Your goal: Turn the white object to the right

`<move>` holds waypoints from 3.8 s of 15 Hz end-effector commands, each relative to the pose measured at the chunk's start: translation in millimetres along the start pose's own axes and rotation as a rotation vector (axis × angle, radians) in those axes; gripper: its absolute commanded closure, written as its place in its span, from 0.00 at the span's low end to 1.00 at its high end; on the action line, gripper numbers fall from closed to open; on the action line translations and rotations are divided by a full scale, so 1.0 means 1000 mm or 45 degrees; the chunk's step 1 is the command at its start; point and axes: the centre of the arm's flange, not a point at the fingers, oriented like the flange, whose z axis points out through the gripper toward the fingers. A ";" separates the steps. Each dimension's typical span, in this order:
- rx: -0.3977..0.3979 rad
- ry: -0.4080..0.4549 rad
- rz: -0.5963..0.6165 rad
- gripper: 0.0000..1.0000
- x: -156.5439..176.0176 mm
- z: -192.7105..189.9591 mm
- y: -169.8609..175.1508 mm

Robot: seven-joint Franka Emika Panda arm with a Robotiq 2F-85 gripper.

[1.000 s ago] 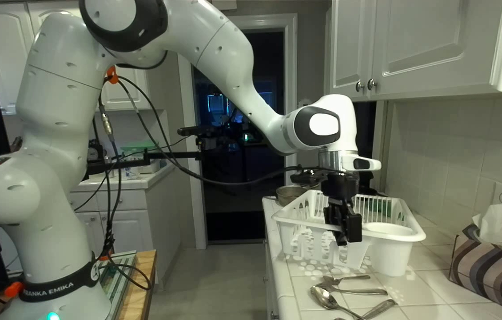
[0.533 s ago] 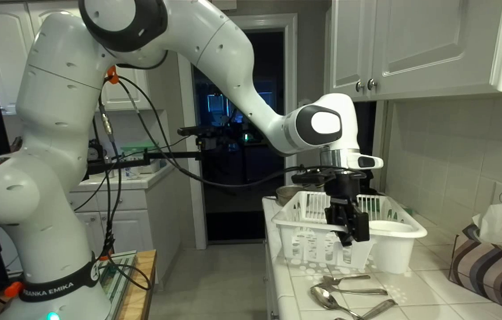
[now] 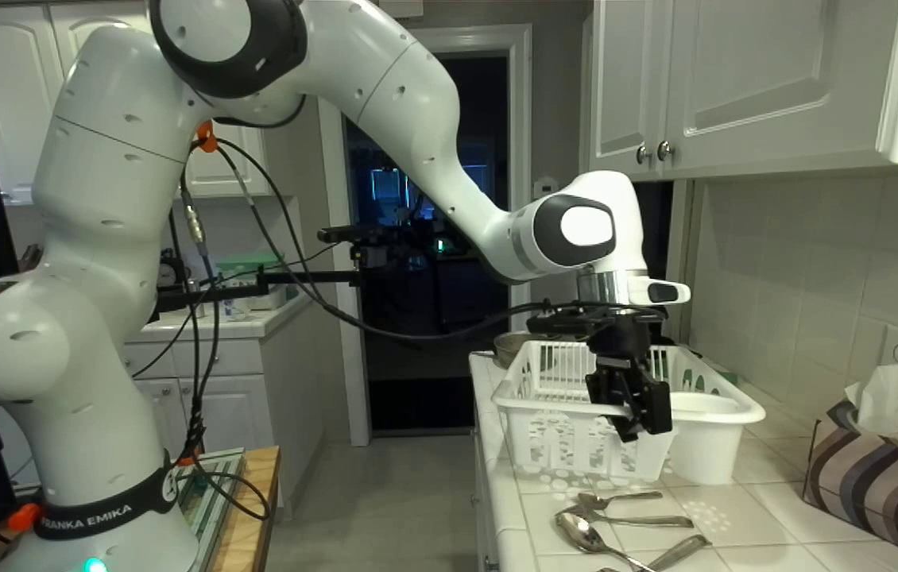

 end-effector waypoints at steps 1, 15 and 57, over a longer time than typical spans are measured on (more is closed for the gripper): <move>-0.022 0.037 -0.069 1.00 0.015 -0.002 -0.003; -0.023 0.076 -0.217 1.00 0.042 -0.001 -0.022; 0.084 0.177 -0.094 0.00 0.049 -0.016 -0.030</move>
